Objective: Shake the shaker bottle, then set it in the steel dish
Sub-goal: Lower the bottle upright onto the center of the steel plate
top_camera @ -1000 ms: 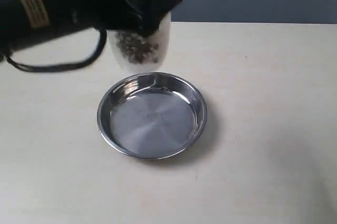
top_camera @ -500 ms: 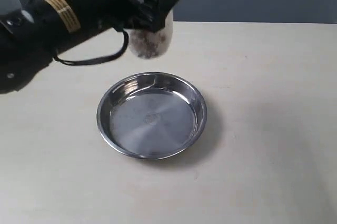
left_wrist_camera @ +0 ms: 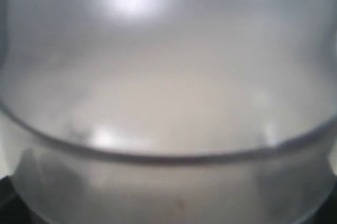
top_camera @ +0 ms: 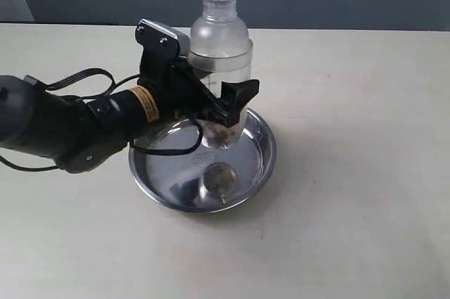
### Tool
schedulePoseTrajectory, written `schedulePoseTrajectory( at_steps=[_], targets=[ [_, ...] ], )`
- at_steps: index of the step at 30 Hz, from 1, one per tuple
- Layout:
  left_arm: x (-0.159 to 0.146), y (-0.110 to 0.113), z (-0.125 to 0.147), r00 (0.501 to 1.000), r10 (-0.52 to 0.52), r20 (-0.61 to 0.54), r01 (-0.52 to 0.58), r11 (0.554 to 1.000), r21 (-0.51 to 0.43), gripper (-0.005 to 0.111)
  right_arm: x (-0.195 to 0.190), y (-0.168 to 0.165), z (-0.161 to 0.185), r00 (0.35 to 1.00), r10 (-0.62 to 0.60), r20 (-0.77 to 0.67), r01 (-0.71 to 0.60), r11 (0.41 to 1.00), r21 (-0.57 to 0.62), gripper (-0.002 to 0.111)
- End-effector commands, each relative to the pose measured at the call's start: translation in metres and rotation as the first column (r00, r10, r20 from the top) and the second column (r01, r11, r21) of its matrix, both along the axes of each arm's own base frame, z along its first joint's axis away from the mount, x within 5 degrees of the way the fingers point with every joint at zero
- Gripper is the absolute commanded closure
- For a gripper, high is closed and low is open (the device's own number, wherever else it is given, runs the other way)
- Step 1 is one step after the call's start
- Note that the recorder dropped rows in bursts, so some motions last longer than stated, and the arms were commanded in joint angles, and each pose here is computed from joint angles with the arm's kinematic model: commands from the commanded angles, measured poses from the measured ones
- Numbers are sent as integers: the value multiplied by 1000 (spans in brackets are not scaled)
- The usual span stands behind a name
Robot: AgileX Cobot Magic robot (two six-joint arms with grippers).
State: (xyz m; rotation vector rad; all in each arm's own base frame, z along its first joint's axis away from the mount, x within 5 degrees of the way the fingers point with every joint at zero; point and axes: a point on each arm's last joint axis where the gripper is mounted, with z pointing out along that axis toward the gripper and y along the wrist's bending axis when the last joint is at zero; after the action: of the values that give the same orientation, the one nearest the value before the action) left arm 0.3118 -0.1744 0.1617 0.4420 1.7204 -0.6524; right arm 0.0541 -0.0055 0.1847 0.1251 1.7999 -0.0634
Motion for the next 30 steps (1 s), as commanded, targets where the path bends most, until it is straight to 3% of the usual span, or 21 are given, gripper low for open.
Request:
schedulePoseTrajectory(
  at_steps=[1,7,11,13,15,16,23,27,30],
  targets=[
    [1,-3,-4,1000,-10,17,11,1000,-22,106,0,0,1,1000,-4,16,4,1000,-3,109],
    [2,-2,-12,1000,-13,4,13,1000,14,106,0,0,1,1000,-4,16,4,1000,-3,109],
    [0,0,-19,996,-84,31,82,995,65,106,0,0,1,1000,-4,16,4,1000,-3,109],
    [-3,4,-23,995,-86,51,84,996,30,97,0,0,1,1000,-4,16,4,1000,-3,109],
    [-3,8,-30,995,-82,55,82,997,8,80,0,0,1,1000,-4,16,4,1000,-3,109],
    [-3,9,-34,996,-80,49,80,997,5,69,0,0,1,1000,-4,16,4,1000,-3,109],
    [-3,10,-37,994,-95,45,95,995,15,25,0,0,1,1000,-4,16,4,1000,-3,109],
    [-6,8,-38,990,-132,46,131,991,29,7,0,0,1,1000,-4,16,4,1000,-3,109],
    [-8,6,-38,984,-168,51,166,985,41,1,0,0,1,1000,-4,16,4,1000,-3,109]
  ],
)
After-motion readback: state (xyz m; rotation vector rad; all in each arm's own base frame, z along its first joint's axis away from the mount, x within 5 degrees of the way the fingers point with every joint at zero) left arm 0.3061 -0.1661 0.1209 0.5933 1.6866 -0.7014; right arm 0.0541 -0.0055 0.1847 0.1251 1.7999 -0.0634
